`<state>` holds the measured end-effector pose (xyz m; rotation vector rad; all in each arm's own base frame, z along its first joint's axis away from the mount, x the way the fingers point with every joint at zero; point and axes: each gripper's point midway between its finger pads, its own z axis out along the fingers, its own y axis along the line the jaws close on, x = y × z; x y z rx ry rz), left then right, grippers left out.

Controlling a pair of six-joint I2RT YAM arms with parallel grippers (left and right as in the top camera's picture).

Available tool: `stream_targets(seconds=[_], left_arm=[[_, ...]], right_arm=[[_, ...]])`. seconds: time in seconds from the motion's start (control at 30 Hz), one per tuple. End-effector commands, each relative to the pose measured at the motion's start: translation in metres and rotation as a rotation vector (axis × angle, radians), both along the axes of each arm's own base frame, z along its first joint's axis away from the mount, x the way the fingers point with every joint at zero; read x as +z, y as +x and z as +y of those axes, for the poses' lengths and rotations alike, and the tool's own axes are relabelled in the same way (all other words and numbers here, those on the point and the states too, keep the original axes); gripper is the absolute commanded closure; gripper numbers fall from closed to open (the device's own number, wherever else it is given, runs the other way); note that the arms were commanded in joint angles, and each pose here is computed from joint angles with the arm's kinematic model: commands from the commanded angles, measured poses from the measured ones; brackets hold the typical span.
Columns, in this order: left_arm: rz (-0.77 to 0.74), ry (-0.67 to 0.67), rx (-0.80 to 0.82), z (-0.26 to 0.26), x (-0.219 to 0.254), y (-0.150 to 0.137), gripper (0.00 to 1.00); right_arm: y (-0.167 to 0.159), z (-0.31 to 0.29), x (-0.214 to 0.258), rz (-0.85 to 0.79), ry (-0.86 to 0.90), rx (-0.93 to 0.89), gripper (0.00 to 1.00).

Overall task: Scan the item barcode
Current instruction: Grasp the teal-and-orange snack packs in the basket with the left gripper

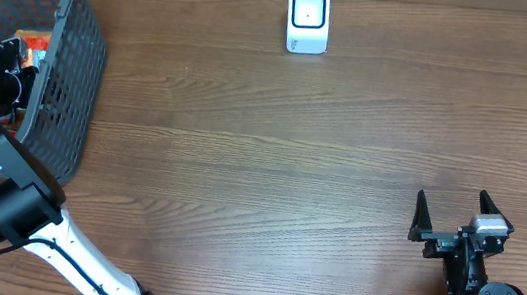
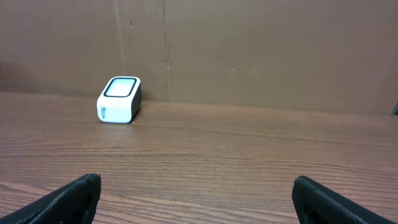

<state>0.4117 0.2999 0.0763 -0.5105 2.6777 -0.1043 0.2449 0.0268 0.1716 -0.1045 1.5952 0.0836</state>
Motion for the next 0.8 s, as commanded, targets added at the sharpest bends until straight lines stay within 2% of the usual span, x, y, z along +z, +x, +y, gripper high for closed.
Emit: stream_targets(seconds=[0.0,0.03,0.1,0.27,0.5,0.6,0.63,0.77], left_arm=[[-0.01,-0.002,-0.03,-0.003,-0.001,0.006,0.27],[-0.011,-0.001,-0.03,-0.003,-0.001,0.006,0.32],[-0.015,0.002,-0.03,-0.002,-0.001,0.007,0.34],[-0.012,0.001,-0.03,-0.003,0.0,0.006,0.55],[-0.05,0.035,-0.015,-0.002,0.035,0.006,0.6],[-0.109,0.081,-0.002,-0.001,0.071,0.006,0.61],[-0.159,0.114,0.015,-0.002,0.099,0.006,0.61],[-0.251,0.208,0.087,-0.001,0.162,-0.005,0.61]], right_arm=[[0.0,-0.002,-0.002,-0.003,-0.004,-0.011,0.0],[0.0,-0.002,-0.002,-0.003,-0.005,-0.011,0.0],[0.0,-0.002,-0.002,-0.003,-0.004,-0.011,0.0],[0.0,-0.002,-0.002,-0.003,-0.005,-0.011,0.0],[0.0,-0.002,-0.002,-0.003,-0.005,-0.011,0.0],[0.0,-0.002,-0.002,-0.003,-0.005,-0.011,0.0],[0.0,-0.002,-0.002,-0.003,-0.004,-0.011,0.0],[0.0,-0.002,-0.002,-0.003,-0.005,-0.011,0.0]])
